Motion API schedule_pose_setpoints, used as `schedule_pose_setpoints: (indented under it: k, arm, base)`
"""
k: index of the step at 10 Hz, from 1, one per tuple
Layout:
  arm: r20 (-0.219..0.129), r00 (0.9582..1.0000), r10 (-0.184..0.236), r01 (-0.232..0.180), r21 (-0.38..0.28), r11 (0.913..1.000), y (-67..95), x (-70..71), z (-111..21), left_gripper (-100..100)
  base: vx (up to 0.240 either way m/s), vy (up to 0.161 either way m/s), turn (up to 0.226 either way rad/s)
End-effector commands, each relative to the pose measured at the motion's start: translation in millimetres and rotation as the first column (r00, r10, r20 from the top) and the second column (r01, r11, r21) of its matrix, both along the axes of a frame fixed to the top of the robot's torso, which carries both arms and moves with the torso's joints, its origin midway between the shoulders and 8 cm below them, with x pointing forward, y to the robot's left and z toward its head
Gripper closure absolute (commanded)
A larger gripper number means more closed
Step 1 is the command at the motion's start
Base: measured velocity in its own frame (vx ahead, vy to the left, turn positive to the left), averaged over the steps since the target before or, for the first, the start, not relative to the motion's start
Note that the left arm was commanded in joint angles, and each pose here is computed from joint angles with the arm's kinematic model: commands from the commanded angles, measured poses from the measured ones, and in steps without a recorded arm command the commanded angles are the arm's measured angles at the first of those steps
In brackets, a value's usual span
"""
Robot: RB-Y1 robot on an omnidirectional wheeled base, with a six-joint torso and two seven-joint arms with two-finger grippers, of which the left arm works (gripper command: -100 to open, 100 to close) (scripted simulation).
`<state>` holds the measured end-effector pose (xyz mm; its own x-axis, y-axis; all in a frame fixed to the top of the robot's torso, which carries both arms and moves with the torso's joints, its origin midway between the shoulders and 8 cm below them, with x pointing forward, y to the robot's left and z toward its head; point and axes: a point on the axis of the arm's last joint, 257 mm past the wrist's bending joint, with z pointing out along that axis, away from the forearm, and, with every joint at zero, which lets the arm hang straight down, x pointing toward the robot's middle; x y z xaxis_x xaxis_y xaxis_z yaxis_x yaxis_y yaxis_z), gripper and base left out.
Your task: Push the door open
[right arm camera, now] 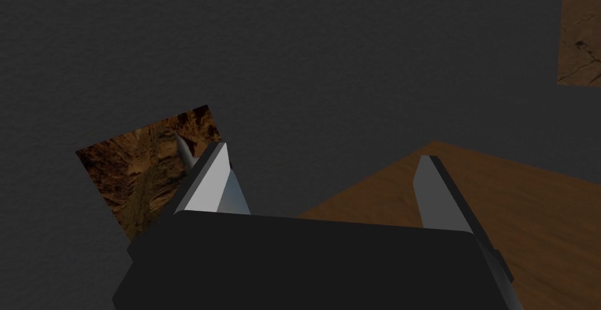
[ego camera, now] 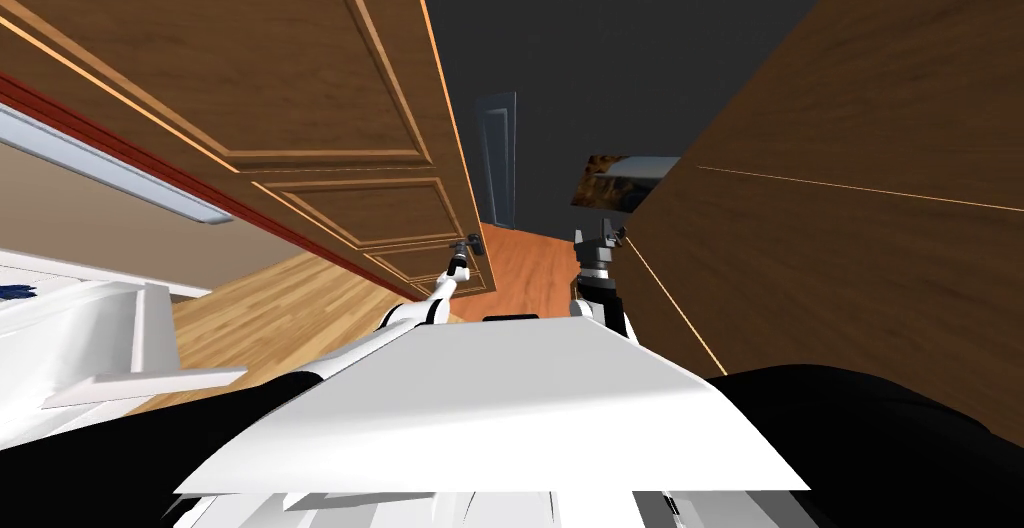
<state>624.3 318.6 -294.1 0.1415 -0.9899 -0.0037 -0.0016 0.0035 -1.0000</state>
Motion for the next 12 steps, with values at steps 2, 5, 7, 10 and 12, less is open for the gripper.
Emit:
schedule_pose_setpoints:
  k: [2,5,7,10,12]
  arm:
    - [0.0,1.0,0.008,-0.008,0.0,1.0,4.6,-0.9,0.0,100]
    - [0.0,0.9999,0.017,-0.017,-0.001,0.9999,10.4,-2.1,-0.1,100]
    - [0.0,0.9997,0.025,-0.025,-0.001,0.9997,15.2,-3.1,-0.1,100]
    - [0.0,0.9993,0.039,-0.039,-0.002,0.9993,23.5,-4.9,-0.1,100]
    - [0.0,0.9988,0.048,-0.049,-0.002,0.9988,29.6,-6.2,0.0,100]
  base:
    - [0.158,-0.03,0.094]
    - [0.172,-0.055,0.088]
    - [0.19,-0.044,0.108]
    - [0.195,-0.07,0.121]
    - [0.196,-0.081,0.134]
